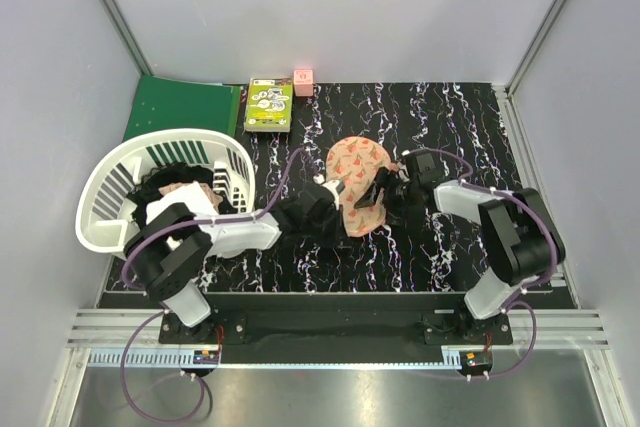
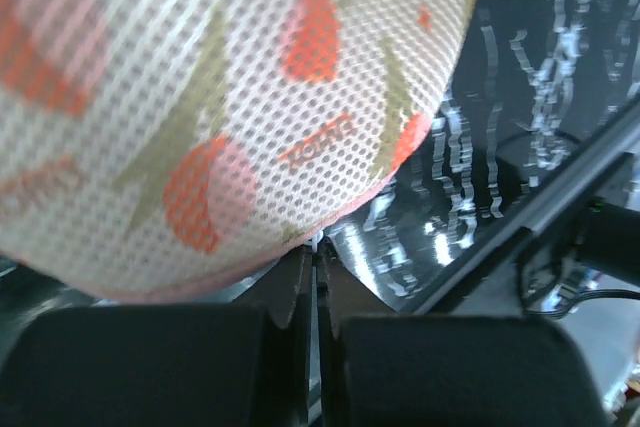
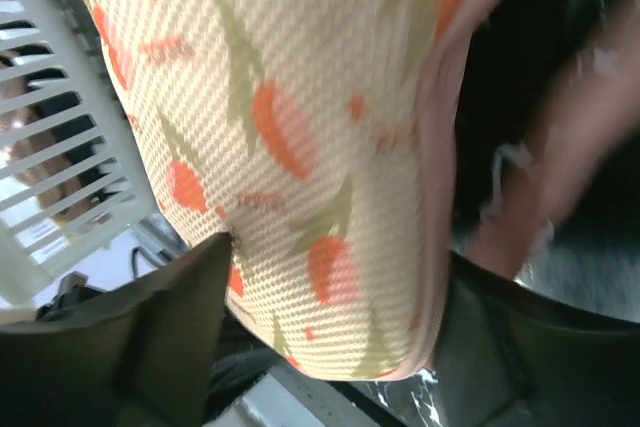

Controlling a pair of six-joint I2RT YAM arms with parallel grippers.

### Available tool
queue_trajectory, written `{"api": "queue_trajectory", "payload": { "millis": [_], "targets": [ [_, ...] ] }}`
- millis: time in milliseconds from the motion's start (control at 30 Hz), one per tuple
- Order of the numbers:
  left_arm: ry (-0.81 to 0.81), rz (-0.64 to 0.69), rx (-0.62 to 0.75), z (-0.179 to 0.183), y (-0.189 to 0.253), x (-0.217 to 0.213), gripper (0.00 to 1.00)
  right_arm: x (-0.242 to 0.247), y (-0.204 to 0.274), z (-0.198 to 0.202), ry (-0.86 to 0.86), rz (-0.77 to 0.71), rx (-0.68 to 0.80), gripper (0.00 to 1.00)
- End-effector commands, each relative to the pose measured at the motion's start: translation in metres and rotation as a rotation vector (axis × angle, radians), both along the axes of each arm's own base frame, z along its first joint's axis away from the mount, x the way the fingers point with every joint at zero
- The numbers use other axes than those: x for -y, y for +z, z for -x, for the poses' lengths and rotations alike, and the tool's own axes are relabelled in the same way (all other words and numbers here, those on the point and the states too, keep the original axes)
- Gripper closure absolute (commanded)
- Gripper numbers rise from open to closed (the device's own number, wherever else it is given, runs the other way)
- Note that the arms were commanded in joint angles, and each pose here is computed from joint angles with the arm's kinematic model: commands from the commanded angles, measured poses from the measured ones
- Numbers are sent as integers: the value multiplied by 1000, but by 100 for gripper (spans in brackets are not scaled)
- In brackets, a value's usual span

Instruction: Place the bra in the laundry bag and zip it closed

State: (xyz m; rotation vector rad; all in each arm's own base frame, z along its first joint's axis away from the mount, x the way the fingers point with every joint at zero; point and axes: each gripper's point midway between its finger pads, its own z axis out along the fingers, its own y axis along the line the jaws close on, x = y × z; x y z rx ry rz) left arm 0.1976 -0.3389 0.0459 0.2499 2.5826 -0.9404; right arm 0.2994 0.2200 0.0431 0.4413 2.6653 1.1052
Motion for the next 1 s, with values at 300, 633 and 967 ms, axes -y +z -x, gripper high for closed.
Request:
{"api": "queue_trajectory", "payload": {
  "millis": [300,633,967],
  "targets": [
    [-41,174,2,-5,36,73,100,82,45,57,-267,291,160,0],
    [-61,188,-3,5,40,80,100,92,58,65,-387,224,246,0],
    [-60,177,-23,10,31,78,100,142,85,72,-397,517,305,0]
  ]
}}
